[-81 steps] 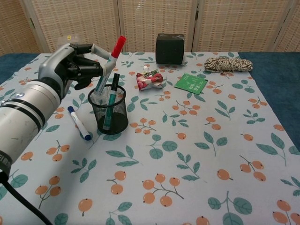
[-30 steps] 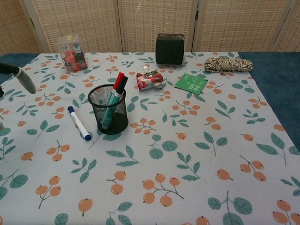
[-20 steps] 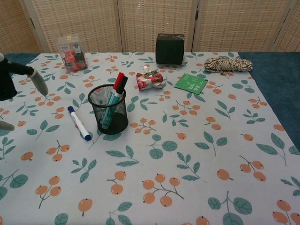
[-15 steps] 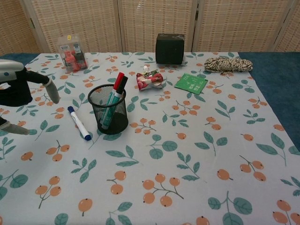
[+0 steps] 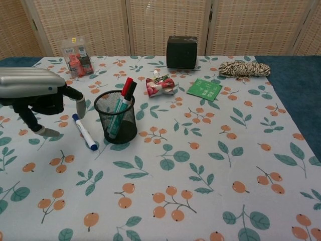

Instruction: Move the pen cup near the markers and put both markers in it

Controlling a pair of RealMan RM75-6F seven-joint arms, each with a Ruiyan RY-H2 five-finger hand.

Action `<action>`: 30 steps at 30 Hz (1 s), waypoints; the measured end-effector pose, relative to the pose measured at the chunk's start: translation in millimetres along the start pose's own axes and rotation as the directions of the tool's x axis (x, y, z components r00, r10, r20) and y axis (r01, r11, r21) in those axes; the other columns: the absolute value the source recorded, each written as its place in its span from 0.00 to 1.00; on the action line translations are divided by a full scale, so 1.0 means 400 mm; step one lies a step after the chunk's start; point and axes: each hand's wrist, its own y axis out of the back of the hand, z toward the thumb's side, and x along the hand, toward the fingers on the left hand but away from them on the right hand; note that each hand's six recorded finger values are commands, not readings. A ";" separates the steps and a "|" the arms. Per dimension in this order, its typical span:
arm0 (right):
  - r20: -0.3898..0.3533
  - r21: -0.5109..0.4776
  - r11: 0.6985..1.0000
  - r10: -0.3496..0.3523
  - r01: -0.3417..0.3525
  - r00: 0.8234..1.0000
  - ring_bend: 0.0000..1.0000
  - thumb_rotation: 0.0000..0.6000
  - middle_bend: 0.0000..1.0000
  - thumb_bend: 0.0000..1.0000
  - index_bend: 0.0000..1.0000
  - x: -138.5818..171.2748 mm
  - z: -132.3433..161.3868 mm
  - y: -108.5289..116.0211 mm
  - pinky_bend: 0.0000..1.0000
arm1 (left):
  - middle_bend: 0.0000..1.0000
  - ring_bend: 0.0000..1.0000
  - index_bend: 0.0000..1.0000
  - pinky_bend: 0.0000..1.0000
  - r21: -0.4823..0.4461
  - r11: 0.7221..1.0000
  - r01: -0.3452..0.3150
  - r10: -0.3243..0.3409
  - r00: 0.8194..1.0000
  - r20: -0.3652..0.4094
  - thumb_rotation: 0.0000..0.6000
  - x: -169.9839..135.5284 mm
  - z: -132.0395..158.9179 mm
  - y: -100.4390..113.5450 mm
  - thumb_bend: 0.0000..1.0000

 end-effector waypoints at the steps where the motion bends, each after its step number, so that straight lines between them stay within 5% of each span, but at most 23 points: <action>1: 0.001 0.001 1.000 0.001 -0.001 1.000 0.00 1.00 0.00 0.07 0.00 -0.001 -0.001 0.000 0.00 | 0.96 0.90 0.41 0.91 0.010 1.000 0.005 -0.005 1.000 -0.005 1.00 0.010 -0.004 0.000 0.28; 30: -0.005 -0.001 1.000 0.002 -0.002 1.000 0.00 1.00 0.00 0.07 0.00 -0.004 -0.002 0.004 0.00 | 0.96 0.90 0.44 0.90 0.054 0.997 0.057 -0.058 0.998 0.014 1.00 0.107 -0.001 -0.054 0.29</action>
